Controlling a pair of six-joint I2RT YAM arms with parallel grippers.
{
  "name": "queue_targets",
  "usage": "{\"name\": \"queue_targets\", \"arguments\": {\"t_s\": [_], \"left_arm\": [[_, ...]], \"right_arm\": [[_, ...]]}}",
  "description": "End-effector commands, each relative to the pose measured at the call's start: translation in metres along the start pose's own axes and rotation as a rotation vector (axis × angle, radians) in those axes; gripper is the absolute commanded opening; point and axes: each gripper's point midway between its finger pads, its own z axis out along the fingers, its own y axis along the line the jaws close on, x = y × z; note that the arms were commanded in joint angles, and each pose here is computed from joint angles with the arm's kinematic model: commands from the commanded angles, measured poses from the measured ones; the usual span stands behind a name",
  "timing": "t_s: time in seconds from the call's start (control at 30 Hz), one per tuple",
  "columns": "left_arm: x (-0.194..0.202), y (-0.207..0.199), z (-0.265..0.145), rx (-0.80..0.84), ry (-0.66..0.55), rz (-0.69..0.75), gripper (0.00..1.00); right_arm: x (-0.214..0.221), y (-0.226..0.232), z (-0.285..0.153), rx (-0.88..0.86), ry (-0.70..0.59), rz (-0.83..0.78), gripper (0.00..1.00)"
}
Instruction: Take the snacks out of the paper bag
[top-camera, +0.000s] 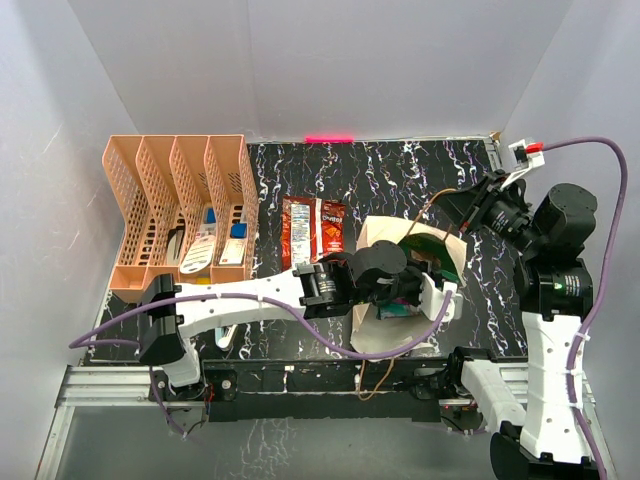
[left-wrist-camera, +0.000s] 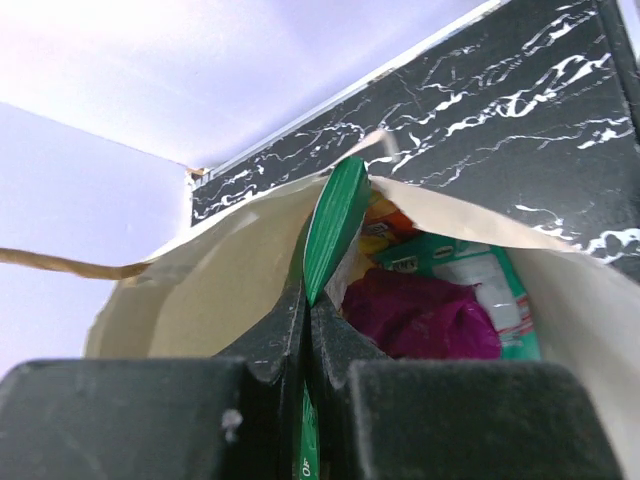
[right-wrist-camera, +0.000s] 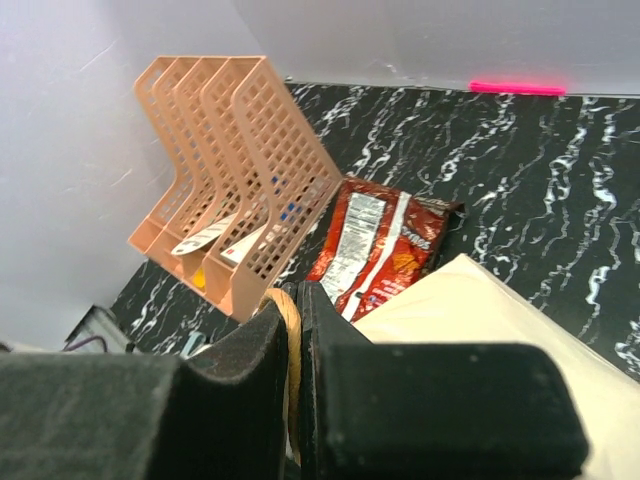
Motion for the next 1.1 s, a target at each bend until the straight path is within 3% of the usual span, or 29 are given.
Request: {"name": "queue_targets", "arguments": {"t_s": [0.0, 0.13, 0.3, 0.53, 0.77, 0.97, 1.07], "left_arm": [[-0.049, 0.009, -0.024, 0.001, -0.089, 0.007, 0.0], [-0.064, 0.008, -0.05, 0.021, -0.101, -0.037, 0.0], [-0.076, 0.017, -0.075, -0.005, -0.087, -0.118, 0.0], [-0.086, 0.068, -0.108, -0.153, -0.001, -0.268, 0.0], [-0.113, 0.12, -0.166, -0.296, -0.067, -0.423, 0.0], [-0.107, 0.168, -0.228, -0.527, -0.056, -0.551, 0.0], [-0.092, 0.192, -0.267, -0.685, 0.005, -0.563, 0.0]], "right_arm": [[-0.043, -0.01, -0.006, 0.13, -0.148, -0.076, 0.08], [-0.055, -0.027, -0.007, 0.223, -0.194, -0.08, 0.08], [-0.062, -0.032, 0.0, 0.219, -0.207, -0.098, 0.08], [-0.058, -0.041, 0.006, 0.223, -0.197, -0.112, 0.08], [-0.052, -0.068, 0.003, 0.345, -0.184, -0.131, 0.08], [-0.06, -0.097, -0.005, 0.509, -0.171, -0.167, 0.08], [-0.069, -0.117, -0.015, 0.638, -0.173, -0.185, 0.07]]}}
